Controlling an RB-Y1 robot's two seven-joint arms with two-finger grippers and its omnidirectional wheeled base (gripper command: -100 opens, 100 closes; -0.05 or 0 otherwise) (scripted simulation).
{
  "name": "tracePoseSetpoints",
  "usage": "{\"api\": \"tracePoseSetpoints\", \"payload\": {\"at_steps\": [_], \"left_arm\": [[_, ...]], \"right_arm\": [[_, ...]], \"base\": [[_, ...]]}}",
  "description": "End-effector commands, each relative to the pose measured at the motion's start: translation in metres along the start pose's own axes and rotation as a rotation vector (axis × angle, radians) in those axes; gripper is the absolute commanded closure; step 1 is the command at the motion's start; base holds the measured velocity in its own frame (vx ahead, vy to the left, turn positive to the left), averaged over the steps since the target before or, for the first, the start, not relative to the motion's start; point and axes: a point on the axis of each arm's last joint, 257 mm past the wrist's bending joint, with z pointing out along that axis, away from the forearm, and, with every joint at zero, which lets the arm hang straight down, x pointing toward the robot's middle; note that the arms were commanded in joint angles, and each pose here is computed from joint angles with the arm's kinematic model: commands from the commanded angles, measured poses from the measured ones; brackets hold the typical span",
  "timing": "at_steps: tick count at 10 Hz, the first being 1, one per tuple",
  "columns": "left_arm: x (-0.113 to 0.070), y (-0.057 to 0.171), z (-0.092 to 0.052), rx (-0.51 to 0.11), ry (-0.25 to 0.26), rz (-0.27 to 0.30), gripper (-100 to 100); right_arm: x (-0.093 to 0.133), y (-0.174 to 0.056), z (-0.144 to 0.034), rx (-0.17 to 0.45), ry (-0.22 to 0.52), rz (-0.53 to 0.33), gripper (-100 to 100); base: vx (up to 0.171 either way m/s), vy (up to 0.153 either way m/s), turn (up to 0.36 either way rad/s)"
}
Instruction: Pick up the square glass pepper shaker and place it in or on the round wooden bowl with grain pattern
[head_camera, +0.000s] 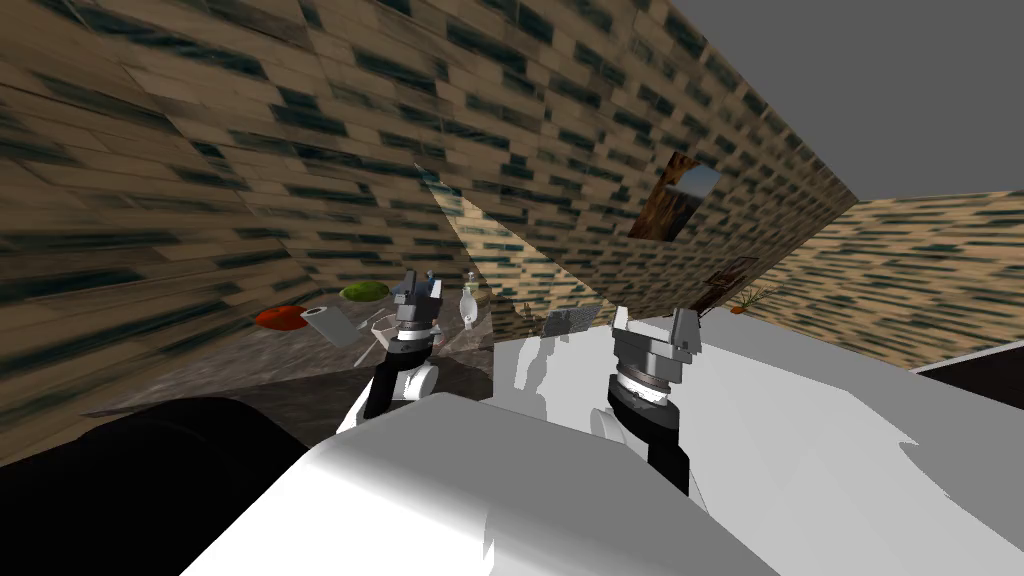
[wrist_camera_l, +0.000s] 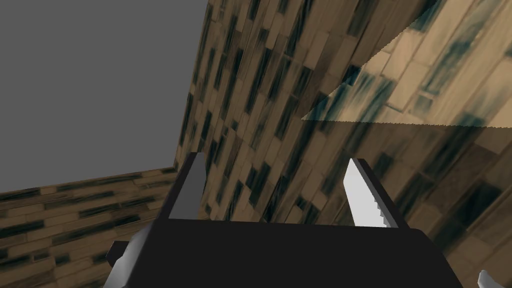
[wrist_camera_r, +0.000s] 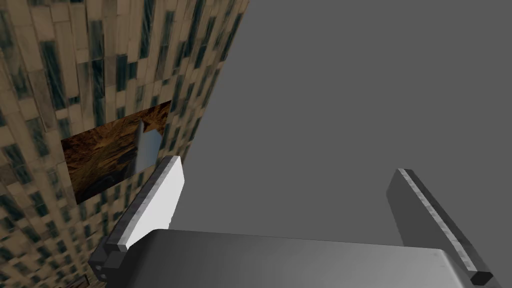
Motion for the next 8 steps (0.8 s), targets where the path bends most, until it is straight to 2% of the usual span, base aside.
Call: {"api": "tracePoseSetpoints", "payload": {"at_steps": [1, 4, 8], "left_arm": [[0.0, 0.011, -0.001, -0.024, 0.011, -0.035, -100], [-0.004, 0.035, -0.004, -0.077, 0.005, -0.116, -100], [-0.013, 0.069, -0.012, -0.148, -0.03, -0.229, -100]], "right_arm": [[0.0, 0.0, 0.0, 0.0, 0.0, 0.0, 0], [0.0, 0.0, 0.0, 0.0, 0.0, 0.0, 0], [0.0, 0.0, 0.0, 0.0, 0.0, 0.0, 0]], "base": [[0.006, -0.033, 0.096], [0.013, -0.071, 0.118], [0.019, -0.048, 0.08]]}}
